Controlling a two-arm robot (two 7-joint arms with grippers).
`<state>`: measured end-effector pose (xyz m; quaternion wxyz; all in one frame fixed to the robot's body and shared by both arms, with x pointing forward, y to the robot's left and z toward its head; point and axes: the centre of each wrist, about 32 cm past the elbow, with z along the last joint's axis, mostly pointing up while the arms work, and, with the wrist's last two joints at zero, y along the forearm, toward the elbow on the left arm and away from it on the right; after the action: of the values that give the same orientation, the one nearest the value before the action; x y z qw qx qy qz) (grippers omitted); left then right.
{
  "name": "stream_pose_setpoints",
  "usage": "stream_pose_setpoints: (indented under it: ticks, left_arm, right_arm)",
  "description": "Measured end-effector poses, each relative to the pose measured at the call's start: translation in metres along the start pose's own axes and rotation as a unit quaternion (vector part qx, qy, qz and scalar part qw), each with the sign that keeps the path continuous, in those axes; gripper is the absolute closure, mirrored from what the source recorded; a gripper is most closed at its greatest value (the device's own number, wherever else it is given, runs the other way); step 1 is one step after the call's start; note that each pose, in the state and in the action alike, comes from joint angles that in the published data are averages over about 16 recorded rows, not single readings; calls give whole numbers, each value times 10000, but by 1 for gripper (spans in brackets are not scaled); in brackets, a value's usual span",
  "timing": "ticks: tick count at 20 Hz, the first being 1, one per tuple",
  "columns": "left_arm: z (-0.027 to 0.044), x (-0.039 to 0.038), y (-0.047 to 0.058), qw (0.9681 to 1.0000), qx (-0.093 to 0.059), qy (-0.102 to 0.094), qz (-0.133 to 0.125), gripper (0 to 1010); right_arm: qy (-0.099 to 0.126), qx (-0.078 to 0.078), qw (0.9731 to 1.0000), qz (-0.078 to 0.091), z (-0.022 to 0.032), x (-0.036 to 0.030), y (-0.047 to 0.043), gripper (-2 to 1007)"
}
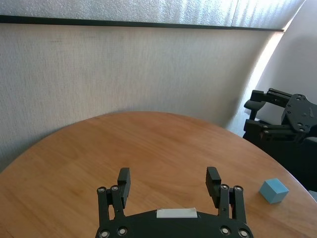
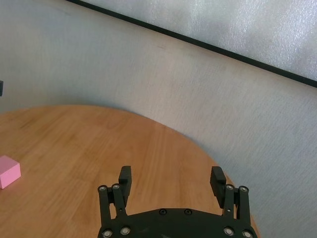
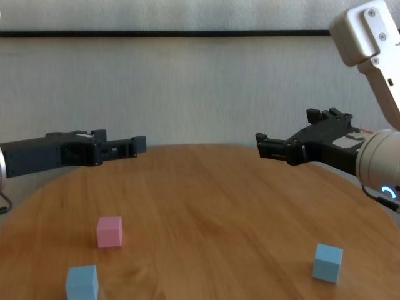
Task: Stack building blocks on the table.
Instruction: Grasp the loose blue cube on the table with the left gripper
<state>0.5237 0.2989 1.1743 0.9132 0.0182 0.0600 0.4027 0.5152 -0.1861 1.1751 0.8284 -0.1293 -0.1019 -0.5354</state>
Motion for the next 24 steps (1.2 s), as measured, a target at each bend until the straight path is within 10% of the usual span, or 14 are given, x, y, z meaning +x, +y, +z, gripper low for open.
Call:
stream_pose_setpoints:
  ticks: [13, 24]
  left_arm:
    - [48, -282, 335, 9969, 599, 279, -419, 10]
    - [86, -619, 463, 9911, 1327, 98, 35, 10]
  right_arm:
    - [0, 0, 10000, 0, 0, 0, 0, 4]
    - [0, 0, 10000, 0, 0, 0, 0, 4]
